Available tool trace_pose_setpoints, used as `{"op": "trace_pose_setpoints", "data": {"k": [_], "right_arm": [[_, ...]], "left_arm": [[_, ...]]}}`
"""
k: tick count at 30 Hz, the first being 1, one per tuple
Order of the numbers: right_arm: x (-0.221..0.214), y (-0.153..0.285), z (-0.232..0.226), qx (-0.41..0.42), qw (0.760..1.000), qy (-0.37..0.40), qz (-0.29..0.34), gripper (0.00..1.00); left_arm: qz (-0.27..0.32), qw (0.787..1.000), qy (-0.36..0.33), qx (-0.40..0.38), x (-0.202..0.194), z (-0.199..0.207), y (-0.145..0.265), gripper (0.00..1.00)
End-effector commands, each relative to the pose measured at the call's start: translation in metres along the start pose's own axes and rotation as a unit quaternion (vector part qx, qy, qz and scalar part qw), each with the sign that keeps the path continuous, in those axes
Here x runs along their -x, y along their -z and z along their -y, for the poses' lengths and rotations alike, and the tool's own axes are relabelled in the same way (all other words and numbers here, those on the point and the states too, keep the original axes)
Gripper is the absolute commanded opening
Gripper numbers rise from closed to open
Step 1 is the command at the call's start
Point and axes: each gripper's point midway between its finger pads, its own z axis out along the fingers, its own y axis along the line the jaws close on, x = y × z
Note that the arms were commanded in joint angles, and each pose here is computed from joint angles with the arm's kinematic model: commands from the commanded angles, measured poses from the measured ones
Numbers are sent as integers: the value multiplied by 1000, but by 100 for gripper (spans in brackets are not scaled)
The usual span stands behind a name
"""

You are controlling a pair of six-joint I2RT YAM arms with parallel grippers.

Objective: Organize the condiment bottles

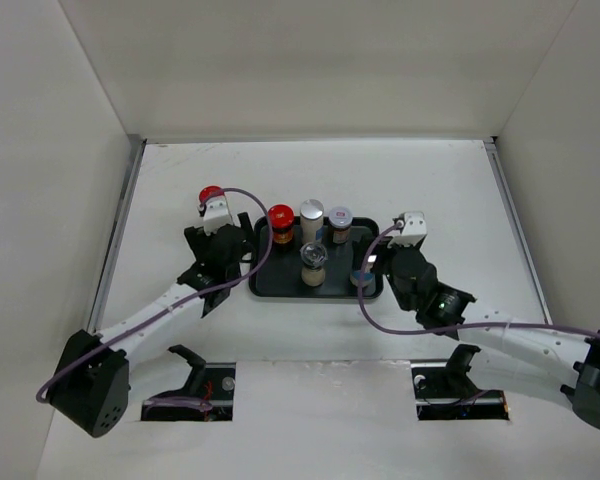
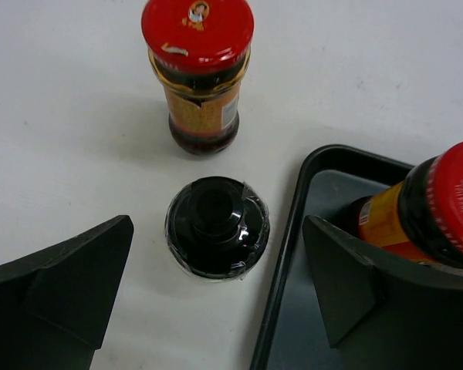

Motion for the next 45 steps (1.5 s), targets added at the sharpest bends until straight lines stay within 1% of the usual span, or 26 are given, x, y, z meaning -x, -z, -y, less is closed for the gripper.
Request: {"op": "trace_pose_setpoints", "data": {"k": [1,5,7,10,12,14,17,20,23,28,29,30,36,45], "right_arm": [[19,3,-8,17,998,-33,41,100],[18,3,-8,18,998,-35,43,100],[18,3,-7,18,998,-36,43,100],[19,5,-8,23,998,-42,46,100],[18,5,-9,25,998,-40,45,100],[18,5,-9,24,998,-41,44,100],[19,4,-10,27,998,-42,45,100],[17,4,-10,27,998,-41,43,100],[20,5,-9,25,998,-45,47,100],[24,7,-4,19,997,-51,55,100],[27,8,-3,18,996,-57,61,100],[27,8,-3,18,996,-57,61,100],[25,7,-2,15,997,-55,59,100],[23,7,-2,16,997,-54,57,100]], "left_arm": [[1,1000,19,-18,12,14,-8,91],[-2,1000,19,-9,5,13,-16,87],[-6,1000,19,-9,1,15,-21,82],[-1,1000,23,-14,3,19,-23,62],[5,1000,26,-16,7,21,-19,51],[23,999,28,-19,22,22,-9,41],[53,998,30,-18,44,17,10,36],[71,996,36,-39,62,22,34,34],[63,995,33,-72,62,35,50,34],[33,988,39,-147,40,80,74,34],[14,983,34,-178,24,103,82,34],[14,983,34,-178,24,103,82,34],[-7,977,16,-215,-3,138,86,34],[-9,973,11,-230,-25,167,82,34]]}}
